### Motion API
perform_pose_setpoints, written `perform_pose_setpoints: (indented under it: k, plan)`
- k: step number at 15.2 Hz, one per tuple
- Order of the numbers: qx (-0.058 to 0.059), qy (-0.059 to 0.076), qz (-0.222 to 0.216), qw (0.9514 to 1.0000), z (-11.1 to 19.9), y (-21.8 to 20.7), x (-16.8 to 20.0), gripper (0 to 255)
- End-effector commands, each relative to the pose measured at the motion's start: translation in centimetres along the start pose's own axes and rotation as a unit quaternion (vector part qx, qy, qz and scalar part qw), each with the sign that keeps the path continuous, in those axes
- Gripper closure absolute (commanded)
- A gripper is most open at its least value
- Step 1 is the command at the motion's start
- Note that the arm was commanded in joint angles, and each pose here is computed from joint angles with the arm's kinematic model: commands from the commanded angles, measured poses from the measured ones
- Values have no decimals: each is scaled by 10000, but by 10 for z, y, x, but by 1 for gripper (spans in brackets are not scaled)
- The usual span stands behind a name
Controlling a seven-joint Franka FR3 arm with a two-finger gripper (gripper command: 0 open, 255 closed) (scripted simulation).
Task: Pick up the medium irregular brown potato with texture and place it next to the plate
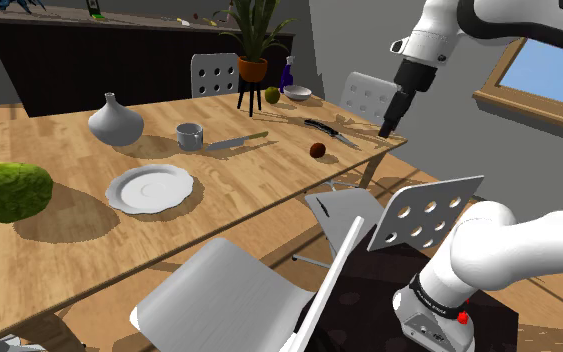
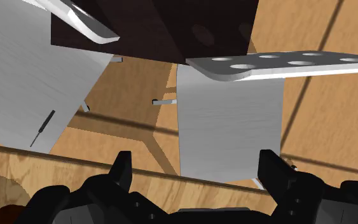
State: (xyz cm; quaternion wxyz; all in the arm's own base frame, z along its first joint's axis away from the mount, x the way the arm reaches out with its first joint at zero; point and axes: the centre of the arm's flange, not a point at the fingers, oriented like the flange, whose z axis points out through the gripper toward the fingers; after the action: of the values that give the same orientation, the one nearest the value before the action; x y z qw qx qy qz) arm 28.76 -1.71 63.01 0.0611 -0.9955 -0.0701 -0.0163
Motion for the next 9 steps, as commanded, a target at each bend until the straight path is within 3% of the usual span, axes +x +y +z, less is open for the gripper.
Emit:
perform_pose_setpoints:
  k: [1,5,9]
  plan:
    - [0,0,0,10000,0,0,0,0]
    - [113,-20,669,9977,20,21,46,0]
    - [225,-40,1335,9908,41,48,88,0]
